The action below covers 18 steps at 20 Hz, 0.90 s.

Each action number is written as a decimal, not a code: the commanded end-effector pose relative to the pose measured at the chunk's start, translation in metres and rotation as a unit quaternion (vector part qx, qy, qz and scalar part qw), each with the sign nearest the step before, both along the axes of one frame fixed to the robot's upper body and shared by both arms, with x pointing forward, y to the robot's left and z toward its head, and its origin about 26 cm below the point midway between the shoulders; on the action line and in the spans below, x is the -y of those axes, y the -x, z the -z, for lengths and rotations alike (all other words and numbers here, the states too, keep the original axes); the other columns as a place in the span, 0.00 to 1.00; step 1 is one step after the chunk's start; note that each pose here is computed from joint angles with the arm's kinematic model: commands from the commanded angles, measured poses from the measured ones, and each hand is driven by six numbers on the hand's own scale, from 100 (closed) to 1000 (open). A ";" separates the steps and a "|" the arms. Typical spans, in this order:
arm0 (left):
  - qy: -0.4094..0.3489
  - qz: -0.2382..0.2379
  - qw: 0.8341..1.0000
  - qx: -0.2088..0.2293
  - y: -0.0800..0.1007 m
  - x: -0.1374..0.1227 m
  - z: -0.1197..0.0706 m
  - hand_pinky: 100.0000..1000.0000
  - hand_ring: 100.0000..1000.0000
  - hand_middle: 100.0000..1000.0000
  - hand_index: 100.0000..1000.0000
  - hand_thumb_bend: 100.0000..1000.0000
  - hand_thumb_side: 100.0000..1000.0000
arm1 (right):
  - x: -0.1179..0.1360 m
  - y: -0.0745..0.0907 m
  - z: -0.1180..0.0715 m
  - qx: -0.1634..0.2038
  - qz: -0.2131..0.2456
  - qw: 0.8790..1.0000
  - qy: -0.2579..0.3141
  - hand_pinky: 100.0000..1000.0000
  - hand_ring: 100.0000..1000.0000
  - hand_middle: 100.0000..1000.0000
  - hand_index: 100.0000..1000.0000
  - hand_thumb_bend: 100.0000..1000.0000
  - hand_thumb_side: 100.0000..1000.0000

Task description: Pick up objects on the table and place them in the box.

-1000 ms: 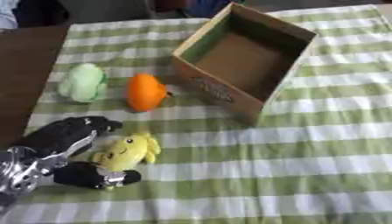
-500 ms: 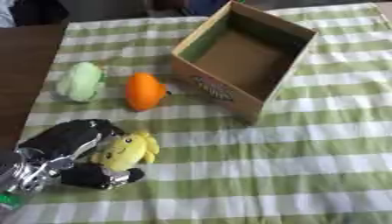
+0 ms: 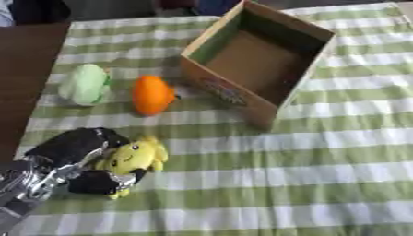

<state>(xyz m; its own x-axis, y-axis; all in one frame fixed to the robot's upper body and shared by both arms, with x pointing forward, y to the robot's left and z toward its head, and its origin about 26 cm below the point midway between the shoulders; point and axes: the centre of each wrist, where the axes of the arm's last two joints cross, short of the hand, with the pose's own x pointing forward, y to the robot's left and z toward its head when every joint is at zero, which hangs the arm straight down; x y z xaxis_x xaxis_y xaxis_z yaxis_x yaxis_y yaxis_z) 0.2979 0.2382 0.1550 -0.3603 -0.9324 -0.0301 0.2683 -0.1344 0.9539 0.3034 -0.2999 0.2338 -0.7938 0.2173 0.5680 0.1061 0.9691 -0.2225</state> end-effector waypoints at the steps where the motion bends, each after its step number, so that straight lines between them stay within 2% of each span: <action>1: -0.012 0.000 1.000 0.001 -0.002 -0.004 0.000 0.64 0.83 0.71 0.87 0.36 0.85 | -0.001 0.003 -0.007 0.013 -0.003 1.000 0.006 0.72 0.70 0.49 0.83 0.00 0.97; 2: -0.013 0.001 1.000 -0.001 -0.002 -0.004 0.000 0.64 0.83 0.71 0.87 0.36 0.85 | -0.001 0.003 -0.006 0.013 -0.003 1.000 0.006 0.72 0.70 0.49 0.83 0.00 0.97; 5: -0.012 0.004 1.000 -0.003 -0.003 -0.003 -0.001 0.62 0.80 0.68 0.85 0.26 0.78 | -0.001 0.003 -0.006 0.012 -0.003 1.000 0.006 0.72 0.70 0.49 0.83 0.00 0.97; 10: -0.005 0.007 1.000 -0.003 -0.003 0.000 -0.002 0.59 0.77 0.64 0.80 0.24 0.74 | 0.000 0.004 -0.005 0.010 -0.002 1.000 0.004 0.73 0.70 0.49 0.83 0.00 0.97; 14: -0.005 0.008 1.000 0.005 -0.003 0.001 -0.003 0.56 0.74 0.60 0.75 0.09 0.69 | 0.000 0.004 -0.005 0.009 -0.002 1.000 0.004 0.73 0.71 0.49 0.83 0.00 0.97; 15: -0.003 0.008 1.000 0.007 -0.003 0.001 -0.003 0.55 0.72 0.58 0.74 0.00 0.65 | 0.000 0.004 -0.005 0.008 -0.001 1.000 0.004 0.73 0.71 0.49 0.83 0.00 0.97; 16: -0.001 0.008 1.000 0.010 -0.002 0.001 -0.004 0.55 0.72 0.58 0.74 0.00 0.64 | 0.000 0.004 -0.004 0.008 -0.001 1.000 0.003 0.73 0.71 0.49 0.83 0.00 0.97; 18: 0.004 0.008 1.000 0.014 -0.001 0.002 -0.005 0.53 0.70 0.55 0.71 0.00 0.57 | 0.000 0.004 -0.004 0.007 -0.001 1.000 0.003 0.73 0.71 0.49 0.83 0.00 0.97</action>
